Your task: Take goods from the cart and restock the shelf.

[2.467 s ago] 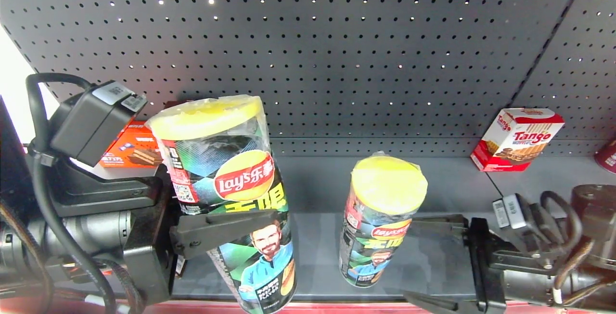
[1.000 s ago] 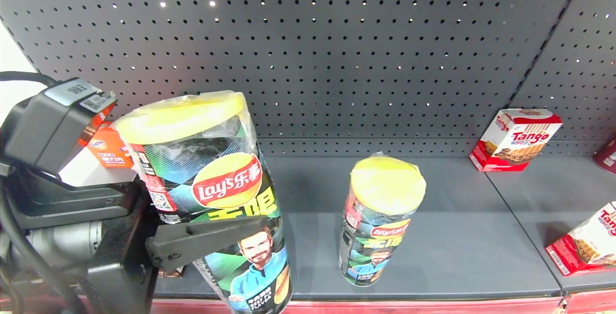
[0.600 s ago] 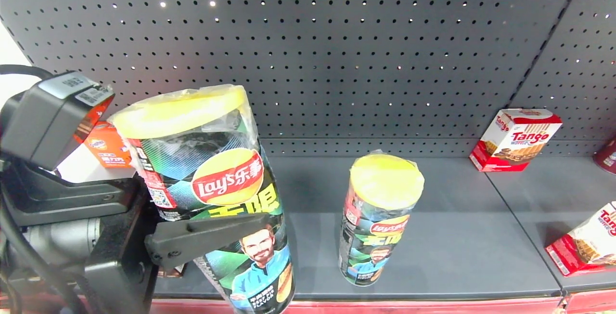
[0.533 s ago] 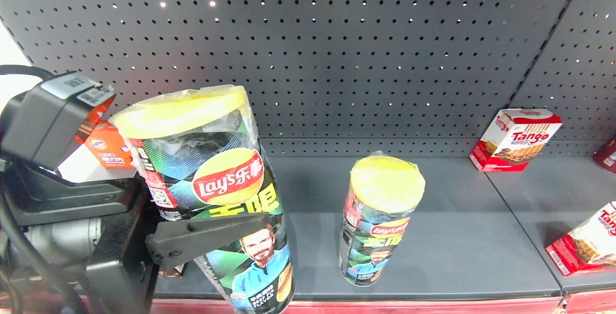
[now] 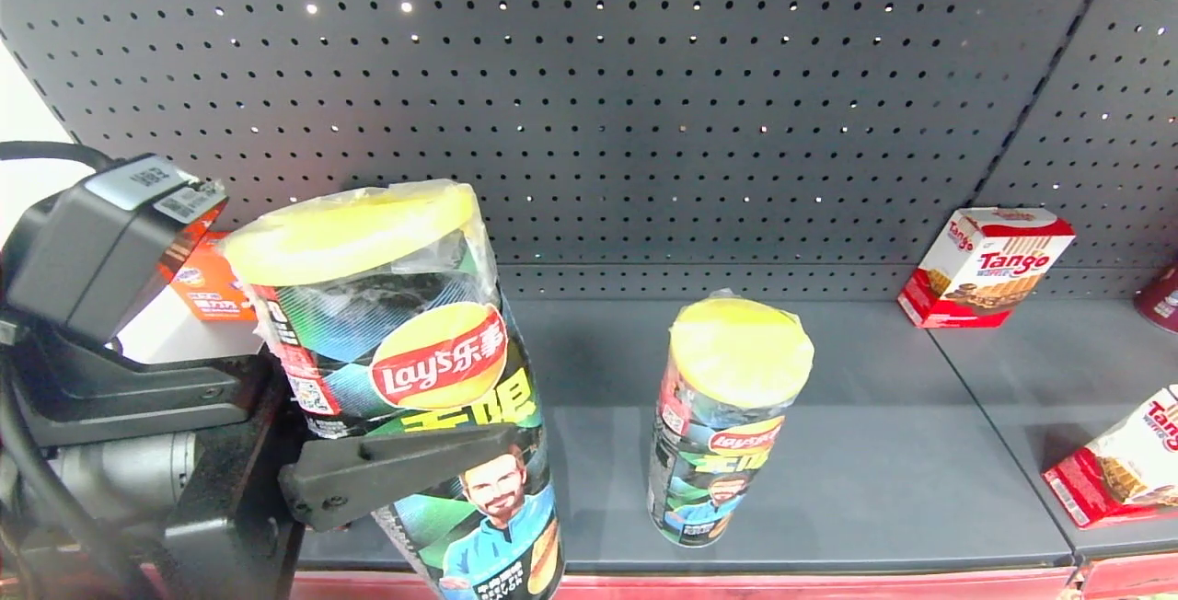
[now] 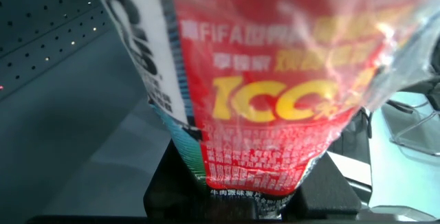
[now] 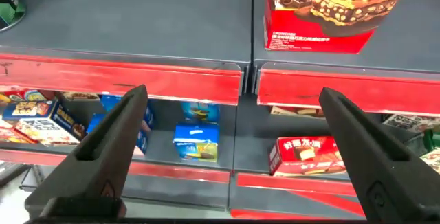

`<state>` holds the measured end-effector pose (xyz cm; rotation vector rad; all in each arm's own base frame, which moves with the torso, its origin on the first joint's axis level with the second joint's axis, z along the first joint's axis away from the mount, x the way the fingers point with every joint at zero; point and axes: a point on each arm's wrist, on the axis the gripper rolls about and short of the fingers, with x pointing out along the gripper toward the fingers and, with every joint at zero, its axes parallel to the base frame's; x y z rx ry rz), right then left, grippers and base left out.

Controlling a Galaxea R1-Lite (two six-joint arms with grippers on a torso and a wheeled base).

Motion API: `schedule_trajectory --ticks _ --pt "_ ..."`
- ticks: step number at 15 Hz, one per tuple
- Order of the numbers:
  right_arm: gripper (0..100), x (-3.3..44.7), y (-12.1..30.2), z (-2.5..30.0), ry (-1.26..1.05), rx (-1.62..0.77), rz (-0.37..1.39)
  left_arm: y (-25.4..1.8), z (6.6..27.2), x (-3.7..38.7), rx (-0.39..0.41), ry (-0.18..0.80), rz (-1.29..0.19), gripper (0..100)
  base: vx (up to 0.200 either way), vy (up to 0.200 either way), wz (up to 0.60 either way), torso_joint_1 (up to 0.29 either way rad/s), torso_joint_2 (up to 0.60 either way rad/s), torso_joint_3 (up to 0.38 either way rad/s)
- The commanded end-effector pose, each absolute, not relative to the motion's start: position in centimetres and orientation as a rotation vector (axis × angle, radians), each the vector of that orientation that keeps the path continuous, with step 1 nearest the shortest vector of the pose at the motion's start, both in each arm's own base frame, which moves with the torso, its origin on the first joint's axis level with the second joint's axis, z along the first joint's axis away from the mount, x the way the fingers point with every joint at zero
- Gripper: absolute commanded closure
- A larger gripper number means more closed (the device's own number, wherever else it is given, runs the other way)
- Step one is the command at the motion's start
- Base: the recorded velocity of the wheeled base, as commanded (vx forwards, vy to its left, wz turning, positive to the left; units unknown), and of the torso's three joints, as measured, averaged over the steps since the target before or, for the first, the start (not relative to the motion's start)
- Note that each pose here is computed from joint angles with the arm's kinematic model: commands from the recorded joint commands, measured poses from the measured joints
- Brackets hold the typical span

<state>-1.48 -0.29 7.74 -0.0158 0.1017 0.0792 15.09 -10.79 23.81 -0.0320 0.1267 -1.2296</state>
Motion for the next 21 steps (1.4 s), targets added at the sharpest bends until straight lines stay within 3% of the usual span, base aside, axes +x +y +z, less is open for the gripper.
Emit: schedule_trajectory --ticks 1,5,8,13,16,21 --pt "0 -1.4 -0.3 7.8 0.108 -0.017 0.080 -10.9 23.8 15.2 -0.034 0.131 -1.240 100 0.000 0.000 0.00 0.000 0.00 0.000" --pt "0 -1.4 -0.3 7.8 0.108 -0.017 0.080 -11.3 23.4 16.1 -0.024 0.147 -1.252 100 0.000 0.000 0.00 0.000 0.00 0.000" --pt "0 -1.4 -0.3 7.8 0.108 -0.017 0.080 -12.2 23.2 17.8 0.040 0.126 -1.255 100 0.000 0.000 0.00 0.000 0.00 0.000" --pt "0 -1.4 -0.3 7.8 0.108 -0.017 0.080 -13.3 25.3 22.7 0.078 -0.031 -1.191 100 0.000 0.000 0.00 0.000 0.00 0.000" --pt "0 -1.4 -0.3 7.8 0.108 -0.015 0.080 -14.5 23.9 25.1 0.075 0.006 -1.169 100 0.000 0.000 0.00 0.000 0.00 0.000" --pt "0 -1.4 -0.3 7.8 0.108 -0.015 0.080 -17.0 24.0 29.3 0.099 -0.026 -1.167 100 0.000 0.000 0.00 0.000 0.00 0.000"
